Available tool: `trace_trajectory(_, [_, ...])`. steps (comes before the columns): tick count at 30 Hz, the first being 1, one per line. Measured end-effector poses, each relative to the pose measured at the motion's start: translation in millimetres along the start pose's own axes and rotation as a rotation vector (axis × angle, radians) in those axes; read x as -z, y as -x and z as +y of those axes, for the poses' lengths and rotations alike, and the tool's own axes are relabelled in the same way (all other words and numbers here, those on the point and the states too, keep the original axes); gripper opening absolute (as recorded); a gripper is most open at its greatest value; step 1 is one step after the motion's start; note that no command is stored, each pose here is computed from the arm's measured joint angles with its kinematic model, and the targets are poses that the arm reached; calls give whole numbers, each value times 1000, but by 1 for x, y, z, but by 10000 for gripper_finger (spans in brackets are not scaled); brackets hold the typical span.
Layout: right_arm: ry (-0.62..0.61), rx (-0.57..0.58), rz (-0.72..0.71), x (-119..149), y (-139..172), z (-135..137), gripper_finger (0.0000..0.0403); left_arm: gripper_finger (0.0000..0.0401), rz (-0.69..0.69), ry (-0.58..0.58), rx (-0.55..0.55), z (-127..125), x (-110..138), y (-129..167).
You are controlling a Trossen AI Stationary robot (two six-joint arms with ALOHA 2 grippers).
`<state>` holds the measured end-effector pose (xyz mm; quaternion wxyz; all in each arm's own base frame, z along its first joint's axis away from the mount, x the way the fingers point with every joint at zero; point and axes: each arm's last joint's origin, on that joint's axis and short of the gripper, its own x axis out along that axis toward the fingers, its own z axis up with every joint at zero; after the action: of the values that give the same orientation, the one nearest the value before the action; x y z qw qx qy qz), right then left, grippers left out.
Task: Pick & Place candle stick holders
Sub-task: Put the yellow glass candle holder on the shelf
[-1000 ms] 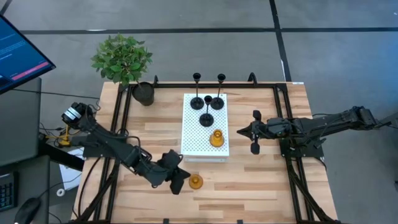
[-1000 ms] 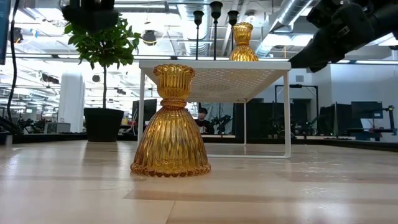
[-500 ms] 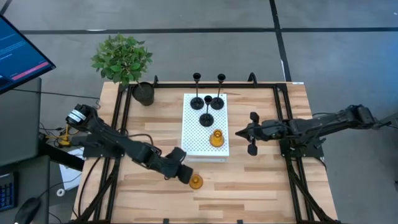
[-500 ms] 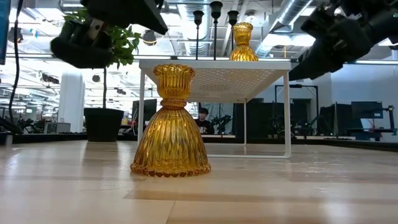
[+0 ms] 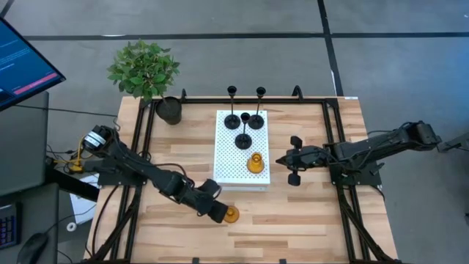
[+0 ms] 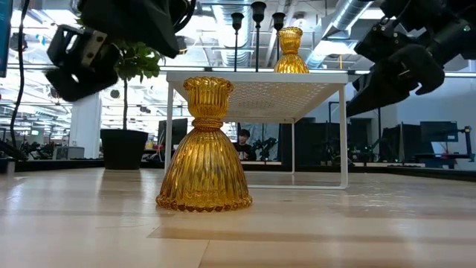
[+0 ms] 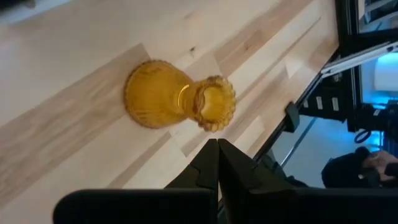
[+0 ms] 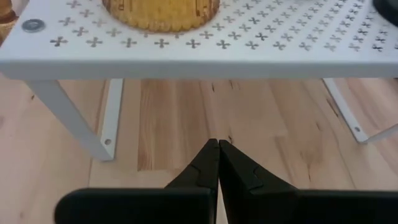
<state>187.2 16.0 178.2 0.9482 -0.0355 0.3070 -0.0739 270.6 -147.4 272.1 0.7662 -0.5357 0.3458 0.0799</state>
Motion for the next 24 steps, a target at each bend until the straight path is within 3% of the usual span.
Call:
trace_trajectory(6, [-11, 2, -35, -4, 1, -1, 0, 15, -29, -4, -1, 0, -2, 0])
trace_trajectory(17, [-11, 2, -36, -4, 1, -1, 0, 81, -63, -29, -10, 2, -13, -1])
trace_trajectory(24, [-10, 2, -34, -3, 1, -1, 0, 102, -61, -33, -10, 1, -12, -1])
